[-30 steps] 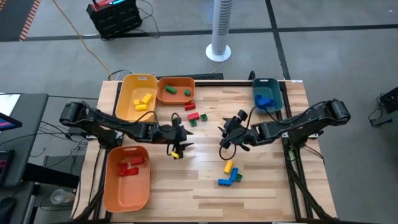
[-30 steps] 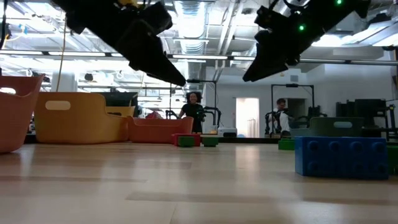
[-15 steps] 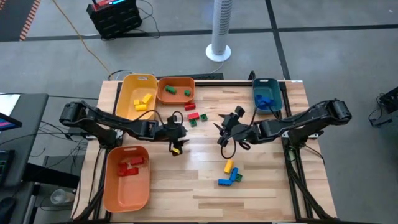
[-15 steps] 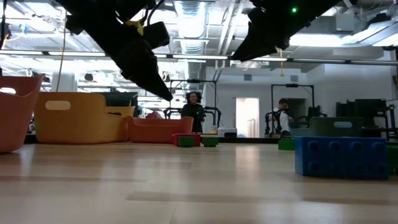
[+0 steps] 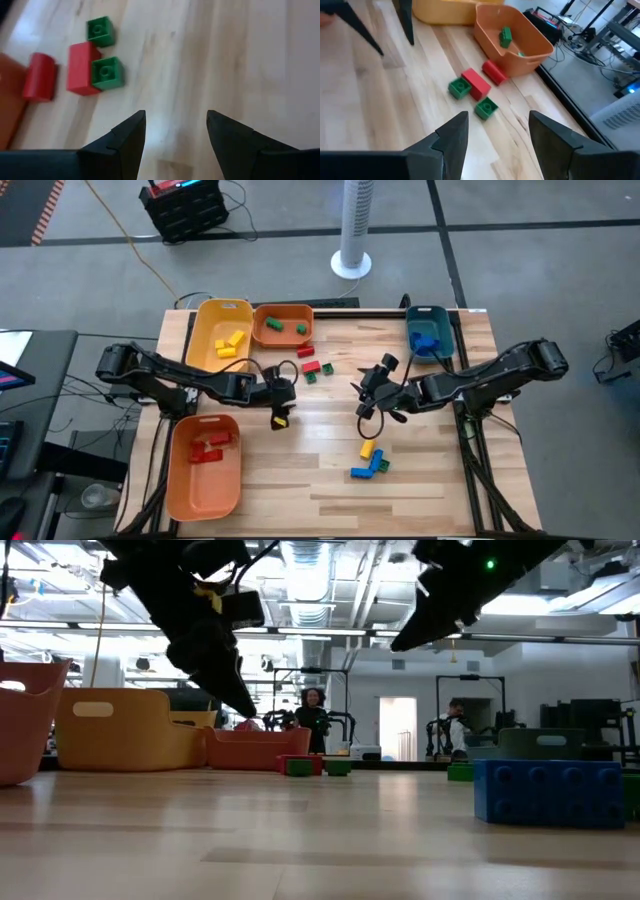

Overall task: Sort blocks
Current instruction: Put the green game piece into the top orange bin

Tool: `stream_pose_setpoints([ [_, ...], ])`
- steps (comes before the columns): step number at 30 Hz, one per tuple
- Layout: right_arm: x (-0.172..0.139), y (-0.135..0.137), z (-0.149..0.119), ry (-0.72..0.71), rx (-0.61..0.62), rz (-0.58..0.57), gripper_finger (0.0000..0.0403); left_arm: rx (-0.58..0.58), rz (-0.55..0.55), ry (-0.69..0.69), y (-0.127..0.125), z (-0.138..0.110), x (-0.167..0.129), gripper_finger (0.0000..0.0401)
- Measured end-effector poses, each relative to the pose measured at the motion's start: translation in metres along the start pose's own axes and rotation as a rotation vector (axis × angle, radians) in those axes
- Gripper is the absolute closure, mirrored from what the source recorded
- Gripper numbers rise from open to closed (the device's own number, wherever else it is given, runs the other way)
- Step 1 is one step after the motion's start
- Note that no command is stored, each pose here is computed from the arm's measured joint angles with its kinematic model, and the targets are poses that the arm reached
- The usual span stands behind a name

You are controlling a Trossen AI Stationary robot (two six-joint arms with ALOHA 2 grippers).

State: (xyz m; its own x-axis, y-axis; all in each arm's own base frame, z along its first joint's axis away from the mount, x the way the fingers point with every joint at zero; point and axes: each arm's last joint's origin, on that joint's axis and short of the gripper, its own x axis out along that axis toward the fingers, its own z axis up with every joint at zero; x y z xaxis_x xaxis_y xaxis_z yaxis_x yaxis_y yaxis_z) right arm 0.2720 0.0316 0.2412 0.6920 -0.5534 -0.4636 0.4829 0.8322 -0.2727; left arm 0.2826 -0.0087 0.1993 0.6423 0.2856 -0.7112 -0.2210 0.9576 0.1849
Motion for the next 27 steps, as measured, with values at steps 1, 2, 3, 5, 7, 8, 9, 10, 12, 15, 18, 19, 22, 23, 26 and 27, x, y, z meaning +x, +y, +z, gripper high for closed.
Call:
stream_pose_setpoints([
  [1, 0.002, -0.001, -0.002, 0.007, -0.005, -0.006, 0.0184, 0.006, 0.018, 0.002, 0.003, 0.000, 0.001, 0.0198],
  [2, 0.003, -0.003, -0.003, 0.012, -0.006, -0.011, 0.0184, 0.017, 0.026, 0.001, 0.005, 0.000, 0.002, 0.0198],
  [3, 0.004, -0.004, -0.004, 0.015, -0.005, -0.016, 0.0184, 0.029, 0.035, -0.002, 0.009, 0.001, 0.003, 0.0198],
  [5, 0.006, -0.006, -0.005, 0.020, -0.003, -0.024, 0.0184, 0.034, 0.052, -0.017, 0.015, 0.003, 0.010, 0.0198],
  [7, 0.007, -0.007, -0.004, 0.015, -0.002, -0.029, 0.0184, 0.067, 0.033, -0.012, 0.021, 0.003, 0.019, 0.0198],
  [8, 0.008, -0.008, -0.003, 0.012, -0.001, -0.031, 0.0184, 0.089, 0.016, 0.000, 0.023, 0.002, 0.026, 0.0198],
  [9, 0.008, -0.007, -0.003, 0.007, -0.002, -0.030, 0.0184, 0.110, 0.007, 0.009, 0.025, 0.004, 0.033, 0.0198],
  [10, 0.008, -0.007, -0.002, 0.005, -0.004, -0.029, 0.0184, 0.122, 0.001, 0.017, 0.027, 0.007, 0.039, 0.0198],
  [12, 0.008, -0.007, -0.001, -0.002, -0.001, -0.027, 0.0184, 0.125, 0.010, 0.057, 0.032, 0.013, 0.052, 0.0198],
  [15, 0.007, -0.007, -0.002, 0.000, -0.007, -0.023, 0.0184, 0.123, 0.031, 0.099, 0.040, 0.026, 0.067, 0.0198],
  [18, 0.007, -0.007, -0.002, 0.005, -0.011, -0.023, 0.0184, 0.135, 0.053, 0.131, 0.046, 0.036, 0.078, 0.0198],
  [19, 0.008, -0.007, -0.002, 0.005, -0.011, -0.024, 0.0184, 0.130, 0.058, 0.132, 0.049, 0.039, 0.081, 0.0198],
  [22, 0.008, -0.007, -0.003, 0.011, -0.017, -0.025, 0.0184, 0.108, 0.051, 0.136, 0.056, 0.046, 0.090, 0.0198],
  [23, 0.008, -0.007, -0.003, 0.013, -0.018, -0.025, 0.0184, 0.107, 0.038, 0.152, 0.057, 0.045, 0.093, 0.0198],
  [26, 0.008, -0.007, -0.003, 0.014, -0.020, -0.025, 0.0184, 0.100, -0.006, 0.197, 0.059, 0.040, 0.107, 0.0198],
  [27, 0.008, -0.007, -0.003, 0.015, -0.020, -0.025, 0.0184, 0.101, -0.018, 0.211, 0.058, 0.038, 0.112, 0.0198],
])
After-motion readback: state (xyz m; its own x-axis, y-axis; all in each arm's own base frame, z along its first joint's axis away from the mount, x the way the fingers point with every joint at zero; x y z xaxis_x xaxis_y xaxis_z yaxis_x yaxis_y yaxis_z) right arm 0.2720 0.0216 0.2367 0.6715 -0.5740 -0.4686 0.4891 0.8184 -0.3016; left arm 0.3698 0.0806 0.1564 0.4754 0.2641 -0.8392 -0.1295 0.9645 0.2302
